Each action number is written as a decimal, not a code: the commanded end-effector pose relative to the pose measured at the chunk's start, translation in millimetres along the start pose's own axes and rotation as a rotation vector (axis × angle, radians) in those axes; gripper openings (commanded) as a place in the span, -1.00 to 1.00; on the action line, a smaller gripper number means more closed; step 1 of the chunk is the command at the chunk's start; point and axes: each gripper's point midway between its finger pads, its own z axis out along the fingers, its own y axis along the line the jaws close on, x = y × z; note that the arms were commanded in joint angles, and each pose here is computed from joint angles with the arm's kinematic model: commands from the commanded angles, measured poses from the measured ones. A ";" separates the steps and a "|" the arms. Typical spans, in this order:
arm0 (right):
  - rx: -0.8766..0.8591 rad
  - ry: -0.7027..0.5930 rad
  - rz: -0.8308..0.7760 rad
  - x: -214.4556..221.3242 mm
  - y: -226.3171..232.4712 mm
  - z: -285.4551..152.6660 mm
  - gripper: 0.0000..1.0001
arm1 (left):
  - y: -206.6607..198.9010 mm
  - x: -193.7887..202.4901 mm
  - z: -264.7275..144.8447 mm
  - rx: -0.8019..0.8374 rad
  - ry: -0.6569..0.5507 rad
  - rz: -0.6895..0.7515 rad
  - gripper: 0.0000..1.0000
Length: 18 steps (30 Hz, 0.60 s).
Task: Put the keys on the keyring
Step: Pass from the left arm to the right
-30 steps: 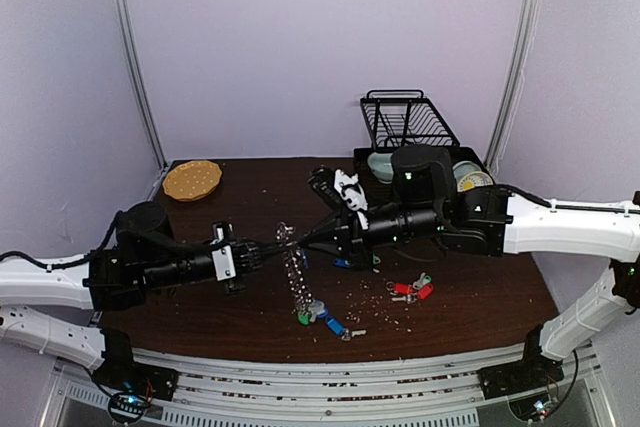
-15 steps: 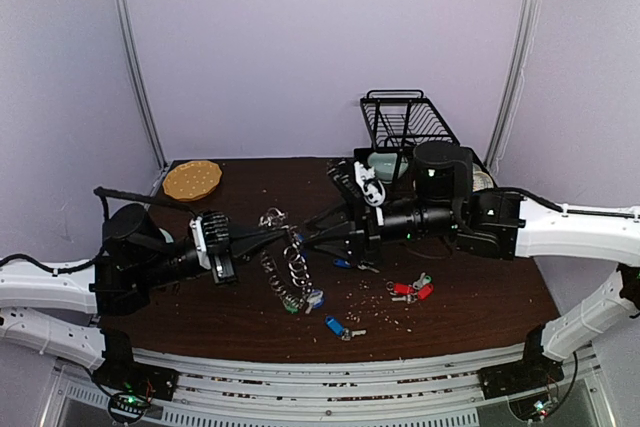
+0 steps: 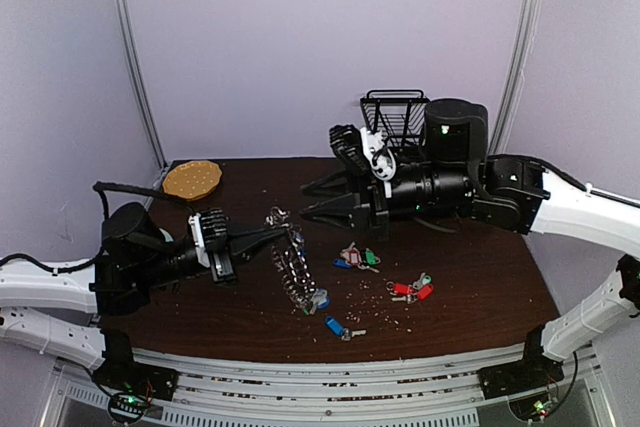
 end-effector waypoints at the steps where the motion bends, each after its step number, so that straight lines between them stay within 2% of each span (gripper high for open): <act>1: -0.064 0.100 -0.051 18.5 9.7 13.0 -0.39 | 15.8 -41.0 1.1 -0.043 -0.122 0.001 -1.00; 6: -0.077 0.122 -0.041 27.7 11.9 17.5 -0.64 | 14.1 -41.0 2.5 -0.037 -0.118 0.000 -1.00; 10: -0.057 0.128 -0.031 31.1 8.7 19.9 -0.73 | 12.0 -40.5 3.3 -0.030 -0.119 0.004 -1.00; 14: -0.043 0.128 -0.029 31.0 5.5 20.6 -1.00 | 10.4 -40.1 3.6 -0.024 -0.116 0.007 -1.00; 18: -0.039 0.134 -0.036 31.8 5.5 19.9 -1.00 | 10.6 -40.3 2.7 -0.024 -0.115 0.002 -1.00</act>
